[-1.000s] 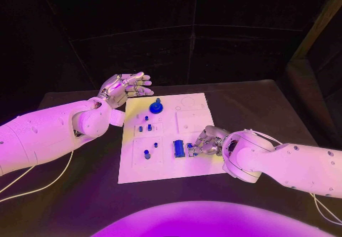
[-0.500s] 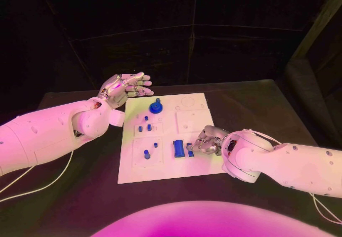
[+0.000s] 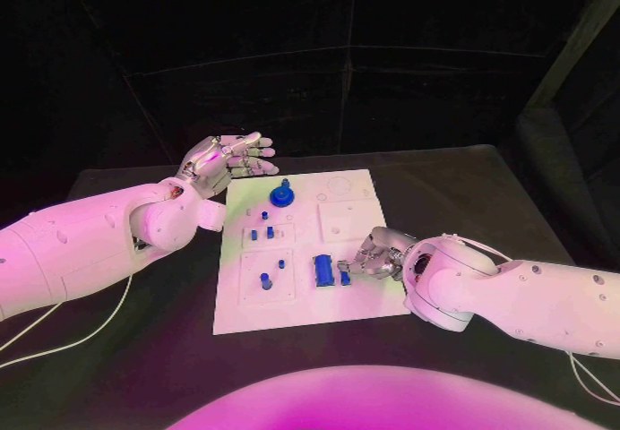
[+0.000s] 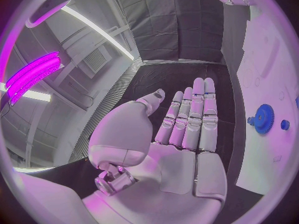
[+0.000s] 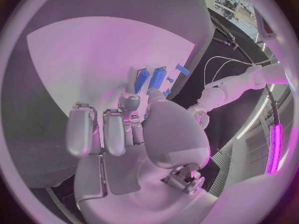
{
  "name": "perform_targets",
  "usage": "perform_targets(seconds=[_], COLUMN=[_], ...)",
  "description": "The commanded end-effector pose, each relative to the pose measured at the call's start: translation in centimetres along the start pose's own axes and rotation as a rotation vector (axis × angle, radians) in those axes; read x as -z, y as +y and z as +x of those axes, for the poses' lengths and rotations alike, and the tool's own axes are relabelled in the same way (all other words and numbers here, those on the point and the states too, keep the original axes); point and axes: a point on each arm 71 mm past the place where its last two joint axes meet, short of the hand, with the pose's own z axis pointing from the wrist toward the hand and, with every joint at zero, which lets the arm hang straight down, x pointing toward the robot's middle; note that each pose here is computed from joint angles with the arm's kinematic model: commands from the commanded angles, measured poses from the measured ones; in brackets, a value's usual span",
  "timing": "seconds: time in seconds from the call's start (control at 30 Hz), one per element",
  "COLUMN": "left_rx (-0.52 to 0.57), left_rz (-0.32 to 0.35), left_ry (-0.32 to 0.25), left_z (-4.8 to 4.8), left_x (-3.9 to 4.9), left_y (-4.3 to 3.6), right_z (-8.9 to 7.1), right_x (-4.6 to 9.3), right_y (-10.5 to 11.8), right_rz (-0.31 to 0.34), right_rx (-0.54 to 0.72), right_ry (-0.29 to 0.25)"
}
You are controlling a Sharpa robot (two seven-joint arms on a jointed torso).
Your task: Assemble the parts on the task board
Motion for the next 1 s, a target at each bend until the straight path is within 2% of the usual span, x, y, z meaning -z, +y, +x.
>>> perform_targets(seconds=[0.03, 0.17, 0.4, 1.0], left_rx=[0.004, 0.004, 0.004, 0.004], left_rz=[0.006, 0.007, 0.007, 0.007], left_ry=[0.016, 0.015, 0.015, 0.016], left_z=[0.16, 0.12, 0.06, 0.04], left_x=[-0.07, -0.04, -0.03, -0.08], left_y=[-0.15, -0.16, -0.16, -0.13], right_z=[-0.21, -0.36, -0.64, -0.21], right_x=[0.21, 0.65, 0.97, 0.18], right_y=[0.23, 0.34, -0.3, -0.41], right_rz=[-0.045, -0.09, -0.114, -0.125], right_rx=[0.028, 0.051, 0.087, 0.133], right_ry=[-0.016, -0.024, -0.012, 0.048])
